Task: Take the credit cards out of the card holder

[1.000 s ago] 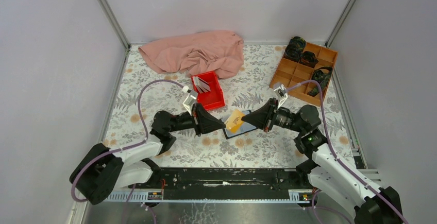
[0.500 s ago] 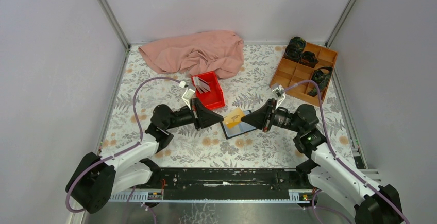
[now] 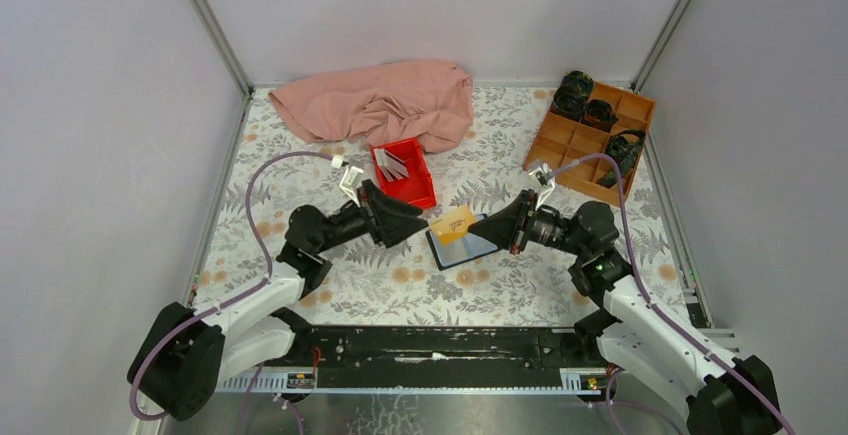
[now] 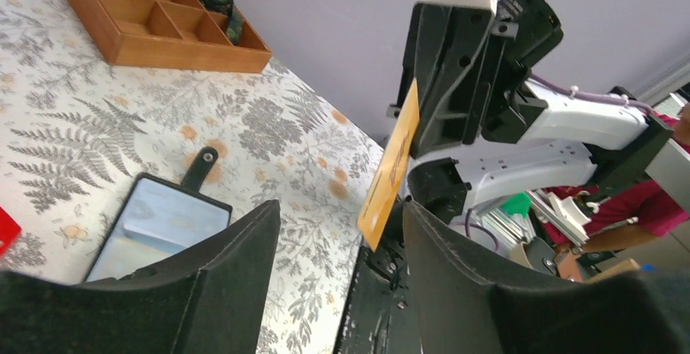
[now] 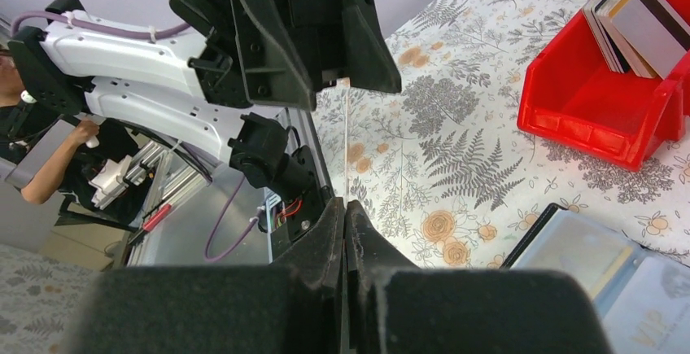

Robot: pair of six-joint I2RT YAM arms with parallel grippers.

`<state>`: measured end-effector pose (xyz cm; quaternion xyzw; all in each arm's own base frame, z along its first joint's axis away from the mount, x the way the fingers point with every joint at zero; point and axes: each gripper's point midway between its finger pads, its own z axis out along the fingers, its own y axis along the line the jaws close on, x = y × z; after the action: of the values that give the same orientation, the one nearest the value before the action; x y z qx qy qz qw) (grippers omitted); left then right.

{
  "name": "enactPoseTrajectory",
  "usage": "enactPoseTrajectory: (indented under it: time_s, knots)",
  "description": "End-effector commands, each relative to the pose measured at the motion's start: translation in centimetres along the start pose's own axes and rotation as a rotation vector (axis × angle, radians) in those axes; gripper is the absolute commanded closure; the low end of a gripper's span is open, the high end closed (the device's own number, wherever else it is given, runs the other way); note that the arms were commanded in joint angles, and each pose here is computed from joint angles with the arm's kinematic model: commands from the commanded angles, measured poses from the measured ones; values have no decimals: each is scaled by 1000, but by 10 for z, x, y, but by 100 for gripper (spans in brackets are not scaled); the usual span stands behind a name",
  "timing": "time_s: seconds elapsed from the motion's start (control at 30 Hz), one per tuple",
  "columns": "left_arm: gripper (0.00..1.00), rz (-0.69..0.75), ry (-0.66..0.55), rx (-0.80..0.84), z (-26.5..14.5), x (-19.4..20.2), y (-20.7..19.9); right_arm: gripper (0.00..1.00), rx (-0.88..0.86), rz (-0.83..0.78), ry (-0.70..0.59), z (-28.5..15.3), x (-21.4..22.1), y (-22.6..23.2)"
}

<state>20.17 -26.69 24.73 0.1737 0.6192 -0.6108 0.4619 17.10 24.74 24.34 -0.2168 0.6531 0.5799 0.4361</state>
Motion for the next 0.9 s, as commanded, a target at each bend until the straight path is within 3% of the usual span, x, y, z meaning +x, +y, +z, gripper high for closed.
enactPoseTrajectory:
  time_s: [0.0, 0.47, 0.7, 0.87]
  knots:
    - [35, 44, -114, 37, -9, -12, -9, 100, -65, -30, -67, 4, -23, 15]
    - [34, 16, -167, 144, -9, -2, -24, 100, -98, -11, -74, 8, -26, 18]
    - [44, 16, -160, 178, 5, 0, -28, 100, -92, -14, -70, 6, -25, 19]
    - [46, 19, -157, 186, 9, 0, -30, 100, -86, -2, -53, 5, -17, 15]
